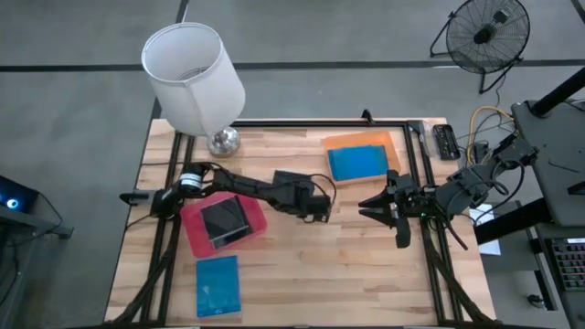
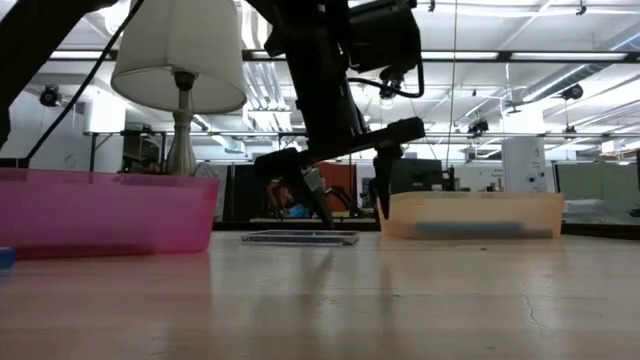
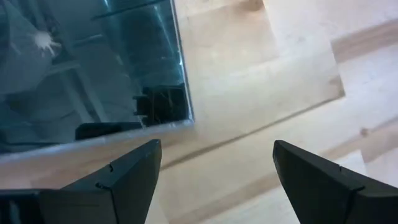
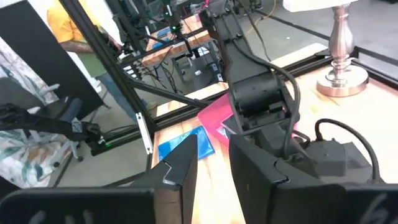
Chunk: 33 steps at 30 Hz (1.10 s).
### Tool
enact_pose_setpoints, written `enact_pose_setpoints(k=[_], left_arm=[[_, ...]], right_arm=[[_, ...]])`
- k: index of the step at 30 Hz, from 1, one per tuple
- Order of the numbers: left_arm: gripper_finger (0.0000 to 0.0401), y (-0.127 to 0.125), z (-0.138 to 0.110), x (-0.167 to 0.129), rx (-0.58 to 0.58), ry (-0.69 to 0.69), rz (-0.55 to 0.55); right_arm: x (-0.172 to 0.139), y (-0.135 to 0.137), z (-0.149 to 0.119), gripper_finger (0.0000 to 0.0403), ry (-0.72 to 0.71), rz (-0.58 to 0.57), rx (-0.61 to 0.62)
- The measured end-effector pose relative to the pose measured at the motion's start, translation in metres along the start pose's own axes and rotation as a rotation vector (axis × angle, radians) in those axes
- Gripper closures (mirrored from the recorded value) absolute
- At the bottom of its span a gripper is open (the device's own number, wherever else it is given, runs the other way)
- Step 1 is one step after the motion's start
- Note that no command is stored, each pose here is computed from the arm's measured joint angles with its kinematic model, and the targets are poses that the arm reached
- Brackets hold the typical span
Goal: Pick & place jewel cases by type
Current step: Put the black CD case into the pink bin
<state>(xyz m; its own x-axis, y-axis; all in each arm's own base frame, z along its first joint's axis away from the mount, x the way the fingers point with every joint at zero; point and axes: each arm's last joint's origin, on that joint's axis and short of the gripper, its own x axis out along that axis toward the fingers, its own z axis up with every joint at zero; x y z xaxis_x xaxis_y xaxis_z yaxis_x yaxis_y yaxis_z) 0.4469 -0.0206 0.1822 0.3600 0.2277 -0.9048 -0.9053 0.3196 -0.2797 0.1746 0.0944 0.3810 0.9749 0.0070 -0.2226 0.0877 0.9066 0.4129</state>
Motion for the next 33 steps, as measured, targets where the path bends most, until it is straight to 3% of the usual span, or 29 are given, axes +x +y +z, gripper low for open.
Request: enact_pose_setpoints(k=[5,10,23,33], left_arm=[[0.0108,-0.003,-0.011,-0.001,0.025,-0.057,0.013],[0.0108,-0.004,-0.001,-0.005,0.06,-0.169,0.031],[0.0108,0.013,0.003,0.016,0.063,-0.104,0.082],[0.0108,0.015,-0.005,0.021,0.007,-0.089,0.047]], right_arm=[[0.0,0.001,0.001,0.0312,-0.005,0.018,0.014],[-0.001,0.003,0.001,0.032,-0.006,0.034,0.019],[-0.001,0.003,0.001,0.0314,-0.002,0.041,0.016],[-0.001,0.003,0.001,0.0321,-0.005,0.042,0.017]])
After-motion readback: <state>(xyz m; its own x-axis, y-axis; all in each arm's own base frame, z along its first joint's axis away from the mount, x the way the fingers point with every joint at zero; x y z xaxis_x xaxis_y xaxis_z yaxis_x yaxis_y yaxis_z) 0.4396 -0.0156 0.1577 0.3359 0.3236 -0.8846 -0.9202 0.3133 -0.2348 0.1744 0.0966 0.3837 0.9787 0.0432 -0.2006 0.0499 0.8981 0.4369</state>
